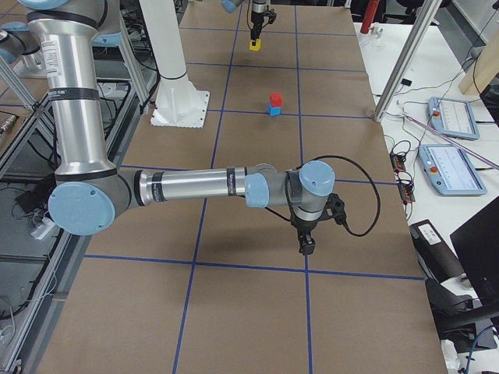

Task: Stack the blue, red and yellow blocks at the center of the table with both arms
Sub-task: 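Carry the yellow block with the left gripper above the red cube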

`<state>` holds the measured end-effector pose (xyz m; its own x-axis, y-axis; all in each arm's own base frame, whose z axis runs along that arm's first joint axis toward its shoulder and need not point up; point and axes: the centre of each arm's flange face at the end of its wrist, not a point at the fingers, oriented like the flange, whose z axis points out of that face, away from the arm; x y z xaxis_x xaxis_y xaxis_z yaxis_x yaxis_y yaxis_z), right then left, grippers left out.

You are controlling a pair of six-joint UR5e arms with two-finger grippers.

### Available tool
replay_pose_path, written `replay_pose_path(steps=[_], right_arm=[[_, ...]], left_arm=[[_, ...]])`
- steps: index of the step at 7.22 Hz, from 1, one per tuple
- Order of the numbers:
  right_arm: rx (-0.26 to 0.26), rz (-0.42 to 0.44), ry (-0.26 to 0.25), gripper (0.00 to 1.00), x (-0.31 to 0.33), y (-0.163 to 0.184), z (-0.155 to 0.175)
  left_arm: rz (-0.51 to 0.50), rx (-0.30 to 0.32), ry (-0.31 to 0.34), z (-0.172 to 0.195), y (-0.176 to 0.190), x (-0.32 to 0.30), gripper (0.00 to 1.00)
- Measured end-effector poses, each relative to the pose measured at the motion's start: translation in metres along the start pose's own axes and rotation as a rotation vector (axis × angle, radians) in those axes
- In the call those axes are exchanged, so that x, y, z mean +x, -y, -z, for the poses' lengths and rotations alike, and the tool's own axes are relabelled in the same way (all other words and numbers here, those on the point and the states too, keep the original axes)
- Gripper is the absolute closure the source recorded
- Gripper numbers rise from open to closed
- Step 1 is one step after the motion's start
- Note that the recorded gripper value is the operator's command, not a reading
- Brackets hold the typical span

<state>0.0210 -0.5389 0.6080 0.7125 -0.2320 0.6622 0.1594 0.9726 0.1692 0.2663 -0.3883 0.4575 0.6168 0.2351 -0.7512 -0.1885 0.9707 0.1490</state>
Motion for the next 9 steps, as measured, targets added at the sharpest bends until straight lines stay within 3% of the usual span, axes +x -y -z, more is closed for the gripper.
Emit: replay_pose_path(steps=[2, 4, 6, 8, 9], right_arm=[[0.0, 0.0, 0.001, 0.0, 0.0, 0.0, 0.0], [0.002, 0.002, 0.001, 0.0, -0.001, 0.001, 0.001], [0.004, 0.003, 0.001, 0.0, -0.001, 0.002, 0.001], [0.005, 0.004, 0.001, 0.0, -0.002, 0.004, 0.002], [0.006, 0.005, 0.001, 0.0, -0.002, 0.005, 0.003]], left_arm=[[0.137, 0.02, 0.053, 0.044, 0.082, 0.102, 1.0], [0.275, 0.026, 0.041, 0.075, 0.128, 0.207, 1.0], [0.391, 0.02, 0.022, 0.07, 0.17, 0.308, 1.0], [0.433, 0.027, 0.029, 0.049, 0.209, 0.378, 0.99], [0.437, 0.029, 0.023, 0.041, 0.217, 0.391, 0.89]])
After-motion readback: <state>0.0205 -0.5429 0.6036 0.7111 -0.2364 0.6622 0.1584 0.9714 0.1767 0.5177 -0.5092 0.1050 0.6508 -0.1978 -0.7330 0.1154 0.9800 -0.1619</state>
